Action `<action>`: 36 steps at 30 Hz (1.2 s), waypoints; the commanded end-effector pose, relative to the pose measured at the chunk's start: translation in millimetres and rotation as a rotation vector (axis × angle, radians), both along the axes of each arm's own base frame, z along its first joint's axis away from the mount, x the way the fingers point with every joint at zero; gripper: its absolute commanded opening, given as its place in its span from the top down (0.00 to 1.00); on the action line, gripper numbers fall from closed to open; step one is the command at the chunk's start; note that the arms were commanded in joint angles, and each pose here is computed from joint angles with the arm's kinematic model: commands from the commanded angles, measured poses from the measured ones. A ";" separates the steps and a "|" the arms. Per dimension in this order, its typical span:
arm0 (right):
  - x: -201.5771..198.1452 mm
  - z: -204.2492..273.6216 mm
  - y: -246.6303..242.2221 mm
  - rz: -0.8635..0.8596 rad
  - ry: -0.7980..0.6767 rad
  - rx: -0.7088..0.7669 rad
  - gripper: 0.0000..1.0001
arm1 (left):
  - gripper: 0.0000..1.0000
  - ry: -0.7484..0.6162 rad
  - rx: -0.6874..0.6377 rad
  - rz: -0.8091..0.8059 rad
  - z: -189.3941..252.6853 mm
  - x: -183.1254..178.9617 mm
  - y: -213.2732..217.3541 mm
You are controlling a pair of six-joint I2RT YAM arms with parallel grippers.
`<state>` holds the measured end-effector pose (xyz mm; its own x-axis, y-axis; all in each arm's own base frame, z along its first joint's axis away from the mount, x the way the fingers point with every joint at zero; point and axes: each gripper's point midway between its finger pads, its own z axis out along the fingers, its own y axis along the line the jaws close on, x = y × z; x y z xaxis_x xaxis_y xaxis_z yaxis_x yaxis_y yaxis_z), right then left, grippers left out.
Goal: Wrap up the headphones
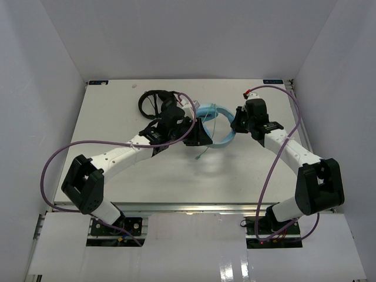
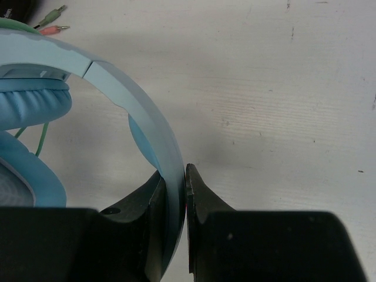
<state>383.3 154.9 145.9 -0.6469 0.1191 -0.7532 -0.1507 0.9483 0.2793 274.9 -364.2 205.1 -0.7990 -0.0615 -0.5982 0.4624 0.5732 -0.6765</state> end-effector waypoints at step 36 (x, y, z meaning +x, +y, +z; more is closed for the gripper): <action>31.3 -55.1 26.7 0.171 -0.029 0.122 0.88 | 0.32 -0.222 -0.062 0.104 53.6 -91.6 113.3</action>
<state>399.1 169.0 77.1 -0.6948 0.0759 -0.7151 -0.2557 0.9034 0.3443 197.2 -270.0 252.8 -0.6547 -0.1169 -0.7468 0.5629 0.5840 -0.5849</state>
